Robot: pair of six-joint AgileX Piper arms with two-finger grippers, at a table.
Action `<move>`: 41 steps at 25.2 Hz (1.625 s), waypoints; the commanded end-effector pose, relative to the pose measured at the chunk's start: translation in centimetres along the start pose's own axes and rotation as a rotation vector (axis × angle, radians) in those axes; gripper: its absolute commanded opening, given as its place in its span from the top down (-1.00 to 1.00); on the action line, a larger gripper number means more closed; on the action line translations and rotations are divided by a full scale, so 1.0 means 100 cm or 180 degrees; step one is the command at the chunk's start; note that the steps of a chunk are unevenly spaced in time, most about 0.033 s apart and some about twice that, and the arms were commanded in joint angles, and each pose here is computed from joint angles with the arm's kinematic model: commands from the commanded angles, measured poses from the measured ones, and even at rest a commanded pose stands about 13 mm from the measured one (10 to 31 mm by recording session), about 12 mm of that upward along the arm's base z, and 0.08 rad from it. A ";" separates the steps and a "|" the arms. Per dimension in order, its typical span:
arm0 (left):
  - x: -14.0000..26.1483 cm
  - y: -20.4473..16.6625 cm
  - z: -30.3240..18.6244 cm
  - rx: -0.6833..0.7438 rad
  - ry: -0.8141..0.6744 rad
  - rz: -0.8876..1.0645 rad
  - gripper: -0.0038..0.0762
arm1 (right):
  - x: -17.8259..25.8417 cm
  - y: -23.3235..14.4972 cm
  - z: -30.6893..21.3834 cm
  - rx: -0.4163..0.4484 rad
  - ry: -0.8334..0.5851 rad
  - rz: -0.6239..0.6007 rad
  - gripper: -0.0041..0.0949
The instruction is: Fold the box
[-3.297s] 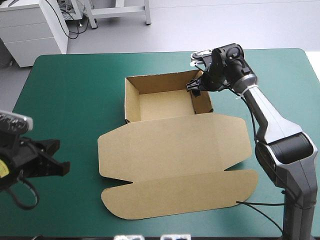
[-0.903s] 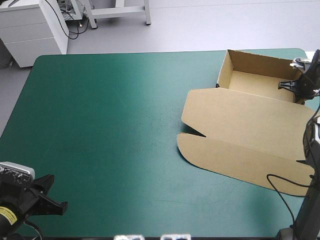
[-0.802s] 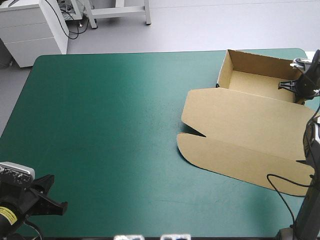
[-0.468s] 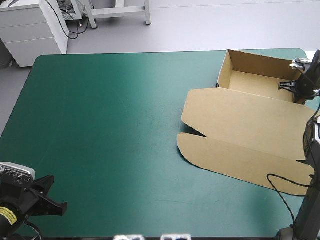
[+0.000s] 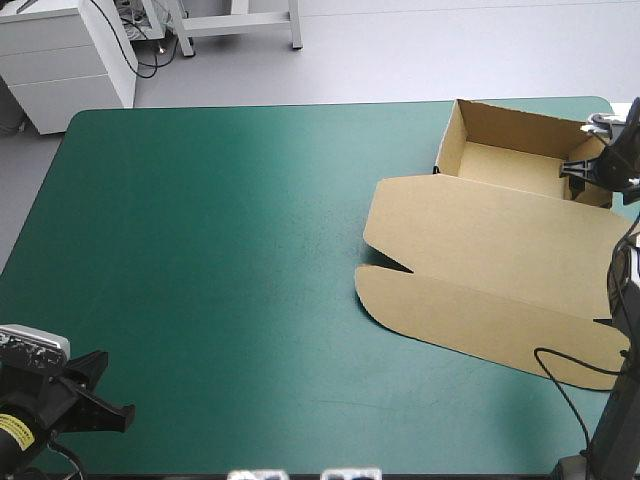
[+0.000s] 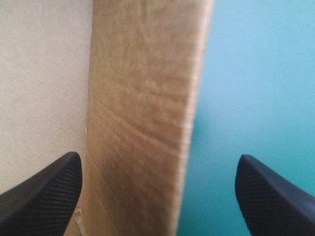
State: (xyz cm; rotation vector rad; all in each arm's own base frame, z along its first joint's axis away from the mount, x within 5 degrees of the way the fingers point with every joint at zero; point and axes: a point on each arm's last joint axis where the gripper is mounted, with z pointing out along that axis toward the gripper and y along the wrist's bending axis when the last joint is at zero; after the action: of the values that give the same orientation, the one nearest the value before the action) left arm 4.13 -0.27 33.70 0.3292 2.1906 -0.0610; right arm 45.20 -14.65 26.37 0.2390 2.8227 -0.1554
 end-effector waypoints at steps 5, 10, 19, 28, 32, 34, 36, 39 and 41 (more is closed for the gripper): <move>-0.010 0.000 -0.004 0.0029 -0.0230 -0.0017 0.92 | 0.001 -0.001 -0.178 -0.0120 -0.1416 0.0175 -0.64; -0.010 0.000 -0.004 0.0030 -0.0236 -0.0017 0.92 | 0.020 0.037 -0.226 -0.1178 -0.1801 -0.0234 0.08; -0.010 0.000 -0.004 0.0037 -0.0239 -0.0021 0.92 | 0.070 0.118 -0.213 -0.1606 -0.1300 -0.1088 0.96; -0.017 -0.002 -0.005 0.0091 -0.0500 -0.0040 0.92 | 0.164 0.150 -0.254 -0.1805 -0.1521 -0.1533 0.96; -0.023 -0.003 -0.006 0.0133 -0.0709 -0.0037 0.92 | 0.194 0.137 -0.253 -0.1610 -0.1851 -0.1418 0.96; -0.024 -0.003 -0.007 0.0134 -0.0748 -0.0019 0.92 | 0.212 0.131 -0.247 -0.1506 -0.1962 -0.1375 0.96; -0.025 -0.003 -0.007 0.0125 -0.0757 0.0061 0.92 | 0.228 0.126 -0.238 -0.1419 -0.2045 -0.1337 0.96; -0.024 -0.003 -0.005 0.0119 -0.0753 0.0158 0.92 | 0.255 0.119 -0.222 -0.1346 -0.2230 -0.1242 0.96; -0.021 -0.005 -0.002 0.0156 -0.0780 0.0176 0.92 | 0.270 0.115 -0.213 -0.1298 -0.2385 -0.1193 0.96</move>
State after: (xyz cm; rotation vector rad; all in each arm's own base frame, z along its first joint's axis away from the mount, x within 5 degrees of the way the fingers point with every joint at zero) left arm 4.72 -0.84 34.66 0.3778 2.0323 -0.0940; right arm 17.17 3.79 37.31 -0.4138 2.2098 0.2542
